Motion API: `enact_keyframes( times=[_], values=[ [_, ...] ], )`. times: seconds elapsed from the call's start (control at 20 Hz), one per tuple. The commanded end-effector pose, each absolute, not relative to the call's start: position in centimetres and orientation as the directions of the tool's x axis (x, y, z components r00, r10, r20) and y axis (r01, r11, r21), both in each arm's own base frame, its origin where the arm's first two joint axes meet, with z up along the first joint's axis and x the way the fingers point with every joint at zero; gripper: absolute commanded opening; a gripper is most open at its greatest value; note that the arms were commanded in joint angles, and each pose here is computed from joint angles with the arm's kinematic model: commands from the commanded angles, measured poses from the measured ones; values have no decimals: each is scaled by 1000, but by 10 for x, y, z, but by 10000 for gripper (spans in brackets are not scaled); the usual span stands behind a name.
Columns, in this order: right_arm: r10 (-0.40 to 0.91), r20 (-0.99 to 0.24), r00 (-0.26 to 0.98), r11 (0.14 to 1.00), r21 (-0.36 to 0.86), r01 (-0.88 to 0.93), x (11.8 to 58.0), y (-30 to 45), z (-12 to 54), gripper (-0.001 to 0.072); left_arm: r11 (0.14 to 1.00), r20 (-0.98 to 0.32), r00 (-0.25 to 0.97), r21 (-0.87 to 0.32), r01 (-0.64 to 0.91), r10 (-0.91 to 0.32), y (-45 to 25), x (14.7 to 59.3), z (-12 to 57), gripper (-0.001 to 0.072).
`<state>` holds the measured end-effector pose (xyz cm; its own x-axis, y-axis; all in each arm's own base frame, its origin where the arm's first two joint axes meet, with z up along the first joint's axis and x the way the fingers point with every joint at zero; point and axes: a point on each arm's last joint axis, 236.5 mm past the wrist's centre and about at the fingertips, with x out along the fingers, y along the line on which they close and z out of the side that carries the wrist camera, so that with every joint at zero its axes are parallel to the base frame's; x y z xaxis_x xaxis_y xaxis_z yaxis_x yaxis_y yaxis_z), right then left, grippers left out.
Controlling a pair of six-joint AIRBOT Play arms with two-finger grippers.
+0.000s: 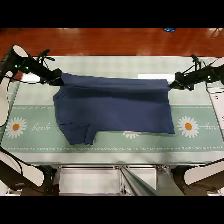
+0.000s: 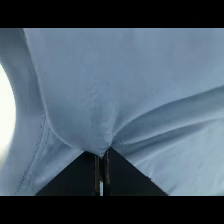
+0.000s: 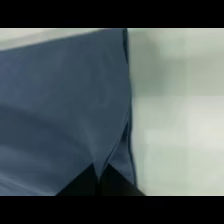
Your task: Fold the shirts.
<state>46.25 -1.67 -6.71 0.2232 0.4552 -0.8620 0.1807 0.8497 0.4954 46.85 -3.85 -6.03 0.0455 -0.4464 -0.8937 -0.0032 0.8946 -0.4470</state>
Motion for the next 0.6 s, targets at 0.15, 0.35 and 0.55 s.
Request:
enact_keyframes(
  times=[0.15, 0.35, 0.55],
  values=[
    [464, -872, 159, 844, 489, 221, 449, -14, -84, 27, 886, -881, -97, -464, -20, -463, -40, 439, -73, 19],
    [479, -868, 134, 832, 497, 246, 440, -12, -76, 411, 892, -880, -151, -443, -85, -451, -37, 425, -71, 509],
    [387, -907, 164, 867, 419, 271, 418, -55, -34, 410, 916, -904, -154, -384, -115, -399, -12, 407, -48, 509]
  ],
)
